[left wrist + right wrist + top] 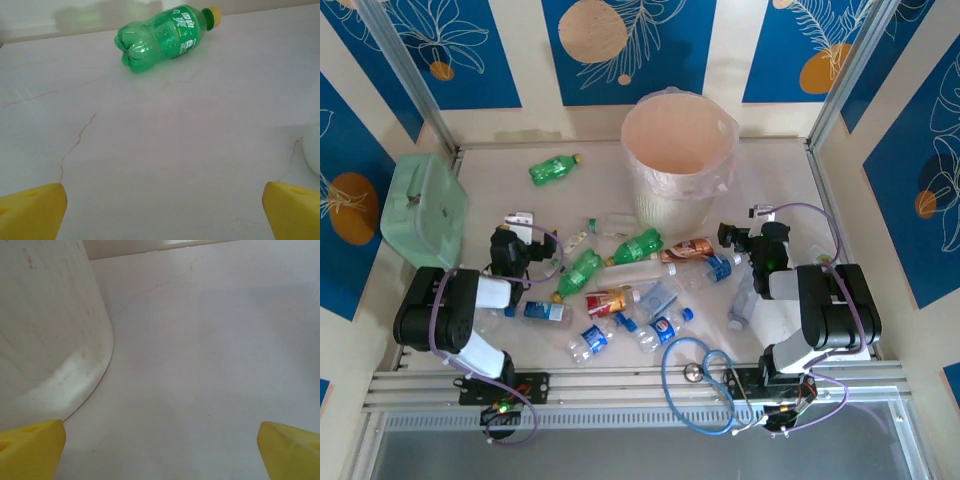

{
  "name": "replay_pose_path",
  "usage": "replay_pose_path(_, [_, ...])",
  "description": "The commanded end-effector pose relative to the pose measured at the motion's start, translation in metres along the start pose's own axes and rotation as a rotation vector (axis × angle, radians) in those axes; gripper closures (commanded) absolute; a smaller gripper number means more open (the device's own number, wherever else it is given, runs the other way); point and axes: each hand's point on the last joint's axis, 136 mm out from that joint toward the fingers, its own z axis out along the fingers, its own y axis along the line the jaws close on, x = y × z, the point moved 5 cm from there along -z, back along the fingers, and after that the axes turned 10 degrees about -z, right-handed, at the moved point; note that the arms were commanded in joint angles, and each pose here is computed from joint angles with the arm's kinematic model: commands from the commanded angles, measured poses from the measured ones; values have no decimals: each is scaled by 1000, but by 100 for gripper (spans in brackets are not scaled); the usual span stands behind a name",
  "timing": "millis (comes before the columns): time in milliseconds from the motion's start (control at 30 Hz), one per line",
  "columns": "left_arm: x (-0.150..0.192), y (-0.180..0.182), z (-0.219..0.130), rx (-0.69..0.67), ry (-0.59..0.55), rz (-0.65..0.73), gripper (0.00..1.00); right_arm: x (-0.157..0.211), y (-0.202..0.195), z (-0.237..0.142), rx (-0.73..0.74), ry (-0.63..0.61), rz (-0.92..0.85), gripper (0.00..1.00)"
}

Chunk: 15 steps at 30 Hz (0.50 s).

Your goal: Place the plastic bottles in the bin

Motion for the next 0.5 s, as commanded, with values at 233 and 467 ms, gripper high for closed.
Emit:
replay_pose_path(233, [-6, 1, 2, 10, -18, 14, 0, -13, 0, 1, -6, -45, -20, 1])
replay_pose_path(467, [-6, 0, 2, 13, -15, 13, 0, -13, 0, 1, -9, -45, -20, 1])
